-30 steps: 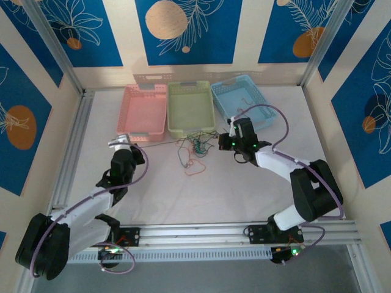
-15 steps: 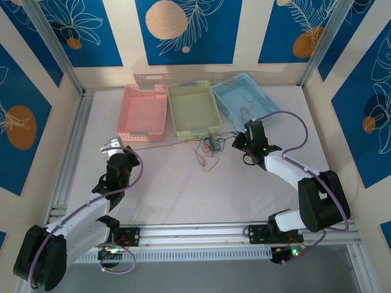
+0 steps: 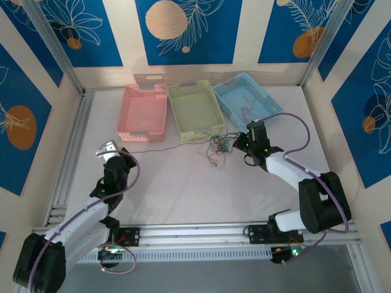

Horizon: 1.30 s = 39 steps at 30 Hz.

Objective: Untangle the cables

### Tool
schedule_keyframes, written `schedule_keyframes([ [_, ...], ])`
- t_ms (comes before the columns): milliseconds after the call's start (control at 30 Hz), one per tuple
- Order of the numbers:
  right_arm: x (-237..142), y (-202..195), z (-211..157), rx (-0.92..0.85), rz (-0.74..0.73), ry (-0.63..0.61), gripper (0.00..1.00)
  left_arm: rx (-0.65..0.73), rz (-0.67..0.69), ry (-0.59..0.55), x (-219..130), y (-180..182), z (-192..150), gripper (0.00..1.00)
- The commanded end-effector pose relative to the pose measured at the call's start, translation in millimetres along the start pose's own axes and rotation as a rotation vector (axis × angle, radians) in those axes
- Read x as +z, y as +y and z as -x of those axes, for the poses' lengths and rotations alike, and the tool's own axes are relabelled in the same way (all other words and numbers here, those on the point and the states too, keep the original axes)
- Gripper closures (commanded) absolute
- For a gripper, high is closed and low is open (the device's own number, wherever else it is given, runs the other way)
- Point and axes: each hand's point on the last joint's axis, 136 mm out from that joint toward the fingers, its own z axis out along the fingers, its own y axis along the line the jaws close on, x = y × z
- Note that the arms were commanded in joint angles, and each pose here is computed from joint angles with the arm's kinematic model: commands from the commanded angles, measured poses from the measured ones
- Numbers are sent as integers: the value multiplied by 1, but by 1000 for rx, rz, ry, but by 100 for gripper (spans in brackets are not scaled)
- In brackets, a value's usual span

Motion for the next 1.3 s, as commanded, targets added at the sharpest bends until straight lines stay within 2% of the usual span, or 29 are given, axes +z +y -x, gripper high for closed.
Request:
schedule_keyframes([
  [0,-22,5,14,-9,44,-111,100,-30,64,-31,-4,18,4,100],
  [167,-58,-21,29,69,13,-321,100,-60,92,-61,-9,29,6,100],
  [267,-68,-43,33,148,-42,-396,100,-79,111,-80,-13,36,8,100],
  [600,-70,-88,28,315,-213,-413,100,-122,138,-109,-19,48,10,100],
  [800,-55,-73,26,282,-131,-315,100,-127,137,-106,-19,49,8,100],
  [933,-48,-53,26,219,-57,-257,76,-128,132,-104,-18,49,8,100],
  [1033,-47,-48,26,207,-36,-250,47,-130,134,-107,-19,50,9,100],
  [1067,-47,-49,26,206,-37,-252,41,-132,134,-110,-19,50,9,100],
  [1167,-48,-47,26,199,-25,-255,37,-138,135,-114,-20,51,10,100],
  [1267,-49,-43,27,184,-13,-256,40,-137,134,-113,-19,50,10,100],
])
